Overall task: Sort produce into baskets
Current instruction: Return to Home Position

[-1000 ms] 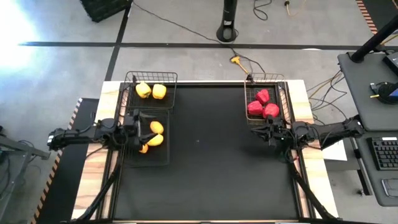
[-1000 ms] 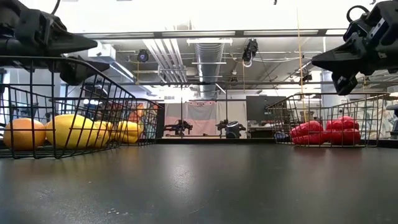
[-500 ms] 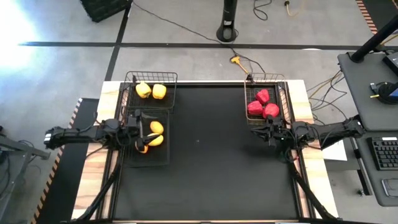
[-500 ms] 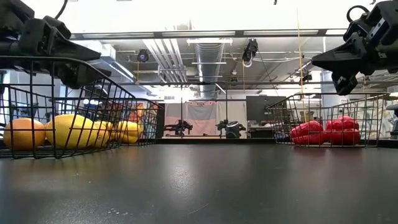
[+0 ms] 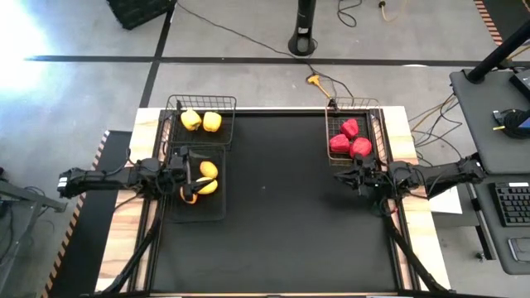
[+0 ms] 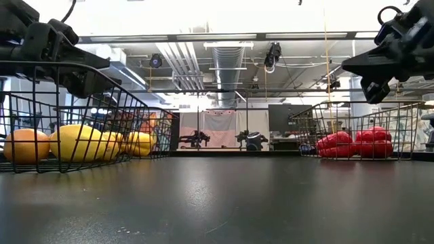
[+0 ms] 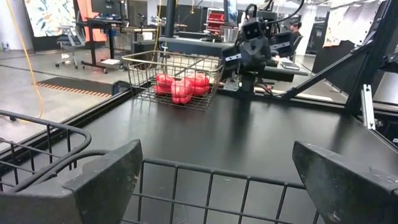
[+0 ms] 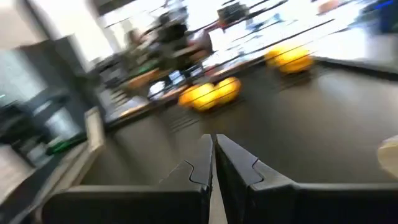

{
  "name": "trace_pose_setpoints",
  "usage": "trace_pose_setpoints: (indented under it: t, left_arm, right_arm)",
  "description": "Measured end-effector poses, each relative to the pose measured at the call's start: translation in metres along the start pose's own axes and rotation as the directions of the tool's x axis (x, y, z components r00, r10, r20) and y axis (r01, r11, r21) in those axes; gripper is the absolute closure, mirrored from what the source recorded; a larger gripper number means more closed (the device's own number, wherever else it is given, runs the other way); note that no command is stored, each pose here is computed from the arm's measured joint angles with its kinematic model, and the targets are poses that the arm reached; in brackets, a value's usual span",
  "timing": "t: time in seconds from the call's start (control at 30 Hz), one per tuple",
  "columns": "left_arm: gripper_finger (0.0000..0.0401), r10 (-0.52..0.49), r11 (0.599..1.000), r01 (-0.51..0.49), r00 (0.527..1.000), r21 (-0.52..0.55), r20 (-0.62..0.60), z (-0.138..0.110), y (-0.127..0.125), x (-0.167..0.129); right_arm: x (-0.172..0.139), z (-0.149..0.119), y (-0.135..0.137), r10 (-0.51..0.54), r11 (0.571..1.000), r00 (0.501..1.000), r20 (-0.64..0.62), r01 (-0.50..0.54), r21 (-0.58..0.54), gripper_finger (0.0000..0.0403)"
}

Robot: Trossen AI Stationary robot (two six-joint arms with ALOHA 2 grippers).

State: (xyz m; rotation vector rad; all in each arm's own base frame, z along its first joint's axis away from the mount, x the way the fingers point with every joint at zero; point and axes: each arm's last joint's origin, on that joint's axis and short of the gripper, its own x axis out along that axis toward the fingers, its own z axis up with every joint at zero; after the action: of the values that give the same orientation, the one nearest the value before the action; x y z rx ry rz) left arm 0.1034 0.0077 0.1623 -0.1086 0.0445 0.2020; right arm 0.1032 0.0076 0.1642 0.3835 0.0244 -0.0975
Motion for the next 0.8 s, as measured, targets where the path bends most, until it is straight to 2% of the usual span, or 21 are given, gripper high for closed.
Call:
trace_pose_setpoints:
  t: [0.1,0.2,0.23,0.33,0.4,0.5,0.63,0.8]
  left_arm:
    - [0.0003,0.001,1.0,-0.001,1.0,0.0,-0.002,-0.0002,0.0,0.0002]
    - [0.0003,0.001,1.0,-0.001,1.0,0.001,-0.006,-0.0005,0.0,0.0004]
    - [0.0003,0.001,1.0,-0.001,1.0,0.001,-0.007,-0.0006,0.0,0.0005]
    - [0.0003,0.001,1.0,-0.001,1.0,0.001,-0.009,-0.0008,0.0,0.0006]
    - [0.0003,0.001,1.0,-0.001,1.0,0.001,-0.008,-0.0006,0.0,0.0006]
    - [0.0003,0.002,1.0,-0.002,1.0,0.001,-0.005,-0.0004,0.0,0.0007]
    - [0.0003,0.002,1.0,-0.002,1.0,0.001,-0.006,-0.0005,0.0,0.0008]
    - [0.0003,0.002,1.0,-0.002,1.0,0.001,-0.005,-0.0004,-0.0001,0.0008]
  right_arm:
    - [-0.0003,-0.0027,0.0037,0.136,0.991,0.988,-0.068,-0.136,-0.003,0.039]
    - [-0.0019,-0.006,0.0087,0.32,0.942,0.934,-0.158,-0.332,-0.053,0.039]
    - [-0.002,-0.0063,0.0096,0.347,0.927,0.922,-0.169,-0.365,-0.089,0.039]
    - [-0.0013,-0.0065,0.0081,0.308,0.9,0.937,-0.163,-0.343,-0.268,0.039]
    - [-0.0007,-0.007,0.0074,0.285,0.865,0.945,-0.162,-0.326,-0.38,0.039]
    - [-0.0007,-0.0071,0.0072,0.282,0.815,0.946,-0.162,-0.325,-0.48,0.039]
    - [-0.0007,-0.007,0.0072,0.282,0.795,0.946,-0.162,-0.324,-0.512,0.039]
    - [-0.0007,-0.007,0.0072,0.281,0.811,0.946,-0.161,-0.324,-0.487,0.039]
